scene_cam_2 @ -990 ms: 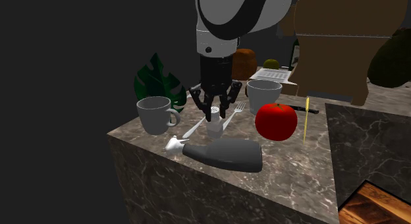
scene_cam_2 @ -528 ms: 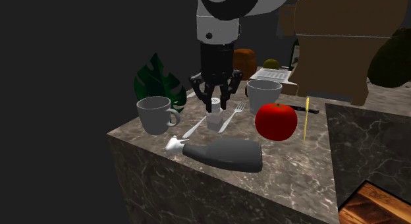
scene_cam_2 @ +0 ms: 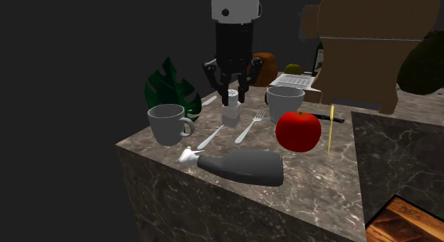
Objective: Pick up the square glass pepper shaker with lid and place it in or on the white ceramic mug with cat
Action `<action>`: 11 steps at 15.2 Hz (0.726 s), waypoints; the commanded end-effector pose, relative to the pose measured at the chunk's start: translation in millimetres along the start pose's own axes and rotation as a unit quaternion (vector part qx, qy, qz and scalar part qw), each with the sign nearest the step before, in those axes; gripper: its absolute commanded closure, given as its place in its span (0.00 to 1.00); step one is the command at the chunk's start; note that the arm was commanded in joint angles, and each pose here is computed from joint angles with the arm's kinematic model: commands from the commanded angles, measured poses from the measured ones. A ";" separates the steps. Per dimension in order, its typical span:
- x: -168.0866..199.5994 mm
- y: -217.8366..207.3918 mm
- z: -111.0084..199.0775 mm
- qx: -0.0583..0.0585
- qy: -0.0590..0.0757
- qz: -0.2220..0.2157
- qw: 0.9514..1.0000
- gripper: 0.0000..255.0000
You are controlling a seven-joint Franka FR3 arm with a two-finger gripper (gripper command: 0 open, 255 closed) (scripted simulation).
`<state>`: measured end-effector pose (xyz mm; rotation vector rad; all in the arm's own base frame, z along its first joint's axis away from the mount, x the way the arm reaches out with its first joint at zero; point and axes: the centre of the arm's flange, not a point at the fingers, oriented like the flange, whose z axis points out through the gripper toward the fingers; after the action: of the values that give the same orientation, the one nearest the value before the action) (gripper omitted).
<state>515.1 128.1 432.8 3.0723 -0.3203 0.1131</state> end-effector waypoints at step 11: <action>5.9 3.3 -62.6 0.000 0.000 0.000 1.000 1.00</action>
<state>515.2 126.9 489.6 3.0722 -0.3199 0.1130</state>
